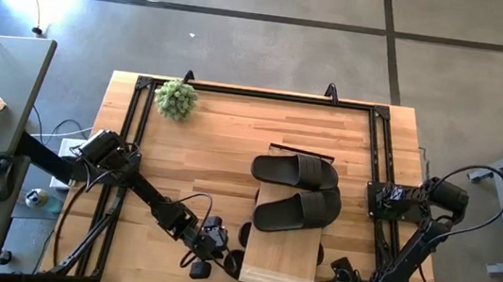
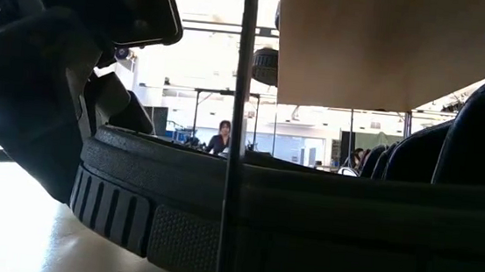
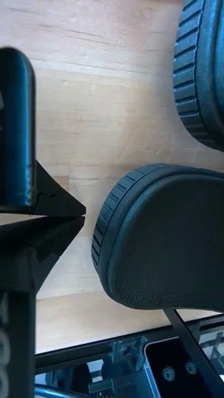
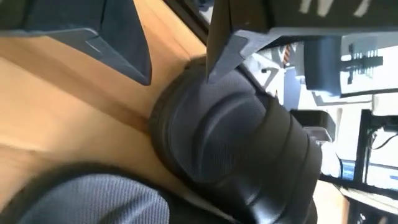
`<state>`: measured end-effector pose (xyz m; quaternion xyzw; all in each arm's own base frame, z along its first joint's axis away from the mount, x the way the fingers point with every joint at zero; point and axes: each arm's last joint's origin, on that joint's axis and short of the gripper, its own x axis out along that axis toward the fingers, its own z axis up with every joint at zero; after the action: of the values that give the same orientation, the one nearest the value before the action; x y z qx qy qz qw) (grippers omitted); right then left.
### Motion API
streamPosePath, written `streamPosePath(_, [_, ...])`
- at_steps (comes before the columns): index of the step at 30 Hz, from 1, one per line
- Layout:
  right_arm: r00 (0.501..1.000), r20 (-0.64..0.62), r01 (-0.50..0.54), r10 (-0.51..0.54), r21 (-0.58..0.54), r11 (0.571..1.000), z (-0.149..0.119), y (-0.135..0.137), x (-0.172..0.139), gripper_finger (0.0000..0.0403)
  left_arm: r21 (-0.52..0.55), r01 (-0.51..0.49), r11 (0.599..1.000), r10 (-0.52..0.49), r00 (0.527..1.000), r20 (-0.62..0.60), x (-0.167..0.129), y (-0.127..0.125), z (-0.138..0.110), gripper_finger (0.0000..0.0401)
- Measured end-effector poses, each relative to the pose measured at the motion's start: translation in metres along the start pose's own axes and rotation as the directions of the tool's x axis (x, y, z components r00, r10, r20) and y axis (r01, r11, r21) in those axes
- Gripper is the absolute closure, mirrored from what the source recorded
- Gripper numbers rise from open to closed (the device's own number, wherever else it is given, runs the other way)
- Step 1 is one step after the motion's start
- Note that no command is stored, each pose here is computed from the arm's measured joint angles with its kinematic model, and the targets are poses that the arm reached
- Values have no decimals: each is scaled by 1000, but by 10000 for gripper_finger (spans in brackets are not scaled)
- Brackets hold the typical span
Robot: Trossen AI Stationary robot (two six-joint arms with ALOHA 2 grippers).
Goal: Pick and place slides into the shelf
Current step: Adjust the black slides under the shelf
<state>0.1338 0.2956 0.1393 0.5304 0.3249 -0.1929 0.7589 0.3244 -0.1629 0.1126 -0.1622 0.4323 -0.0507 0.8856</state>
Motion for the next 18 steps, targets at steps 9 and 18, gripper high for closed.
streamPosePath(9, [999, -2, -50, 50, 57, 997, -16, -8, 33, 262, -2, 19, 1000, -19, 1000, -13, 0, -1, 0, 401])
streamPosePath(18, [992, 38, -125, 122, 92, 988, -24, -9, 34, 262, -15, 27, 1000, -27, 999, -20, 0, -1, -1, 401])
